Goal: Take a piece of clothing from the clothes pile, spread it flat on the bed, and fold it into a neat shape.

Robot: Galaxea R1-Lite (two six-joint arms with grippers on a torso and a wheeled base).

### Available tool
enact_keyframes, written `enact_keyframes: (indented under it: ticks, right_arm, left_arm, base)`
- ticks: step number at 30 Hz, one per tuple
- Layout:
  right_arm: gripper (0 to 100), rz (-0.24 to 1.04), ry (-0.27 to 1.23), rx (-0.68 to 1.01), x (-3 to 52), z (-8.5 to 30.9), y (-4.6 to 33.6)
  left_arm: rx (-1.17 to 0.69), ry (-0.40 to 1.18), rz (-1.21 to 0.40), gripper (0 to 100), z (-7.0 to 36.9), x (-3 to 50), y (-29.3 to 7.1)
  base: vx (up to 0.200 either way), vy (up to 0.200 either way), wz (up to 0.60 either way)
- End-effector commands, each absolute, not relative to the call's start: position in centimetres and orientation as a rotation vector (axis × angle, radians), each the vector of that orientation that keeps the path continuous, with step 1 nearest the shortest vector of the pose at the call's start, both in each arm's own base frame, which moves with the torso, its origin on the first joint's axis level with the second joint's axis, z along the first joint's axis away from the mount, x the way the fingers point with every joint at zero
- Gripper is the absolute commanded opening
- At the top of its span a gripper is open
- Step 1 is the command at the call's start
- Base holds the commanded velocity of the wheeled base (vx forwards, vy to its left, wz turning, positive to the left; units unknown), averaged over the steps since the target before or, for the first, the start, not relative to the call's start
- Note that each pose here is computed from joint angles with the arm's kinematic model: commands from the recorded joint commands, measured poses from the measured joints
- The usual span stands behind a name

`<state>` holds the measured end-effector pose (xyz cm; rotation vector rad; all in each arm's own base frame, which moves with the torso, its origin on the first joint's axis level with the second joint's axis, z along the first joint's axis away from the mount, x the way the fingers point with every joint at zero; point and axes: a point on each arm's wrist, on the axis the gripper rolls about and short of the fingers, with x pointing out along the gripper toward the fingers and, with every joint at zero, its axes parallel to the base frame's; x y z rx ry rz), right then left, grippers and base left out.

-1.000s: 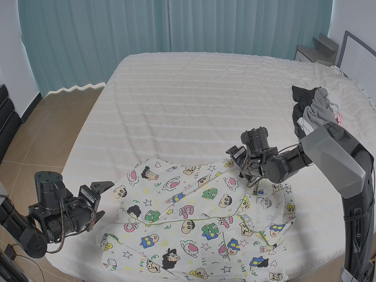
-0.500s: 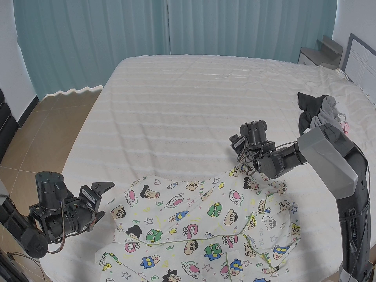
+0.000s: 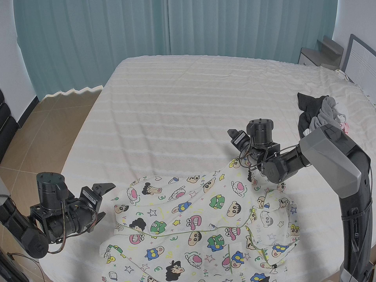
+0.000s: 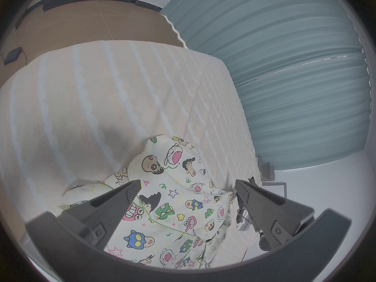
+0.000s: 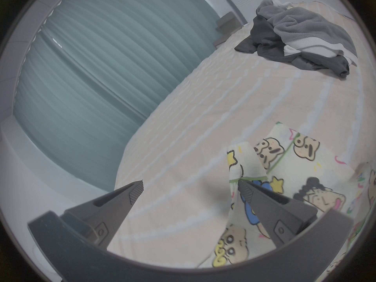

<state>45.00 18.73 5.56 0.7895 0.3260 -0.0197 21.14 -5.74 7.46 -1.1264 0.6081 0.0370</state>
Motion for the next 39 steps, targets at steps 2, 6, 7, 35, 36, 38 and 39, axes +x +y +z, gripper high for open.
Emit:
enact_keyframes:
  ticks: [2,6,7,35,36,38,39]
  right_arm:
    - [100,0.039,0.417,0.705,42.7,5.7,18.2]
    - [100,0.033,0.416,0.702,42.4,6.0,17.8]
    - [100,0.030,0.429,0.694,42.1,6.0,17.6]
    - [100,0.092,0.408,0.708,30.0,6.5,13.5]
    - [100,0.096,0.399,0.720,29.5,6.7,13.3]
    - [100,0.118,0.385,0.747,28.6,7.2,13.1]
    - [100,0.118,0.385,0.749,28.6,7.2,13.1]
  left_arm:
    - [-1.121,0.624,0.034,100,7.2,21.1,-6.0]
    - [-1.119,0.632,0.040,100,7.0,21.2,-6.0]
    - [-1.119,0.633,0.041,100,7.0,21.2,-6.0]
    - [-1.138,0.566,0.013,100,7.7,24.1,-6.1]
    - [-1.131,0.548,0.017,100,7.9,25.1,-6.0]
    - [-1.079,0.544,0.048,100,7.8,27.5,-5.6]
    - [-1.073,0.544,0.052,100,7.8,27.8,-5.5]
  base:
    - [0.000,0.000,0.00]
    - [0.000,0.000,0.00]
    - [0.000,0.000,0.00]
    - [-0.050,0.000,0.00]
    - [0.000,0.000,0.00]
    - [0.000,0.000,0.00]
    - [0.000,0.000,0.00]
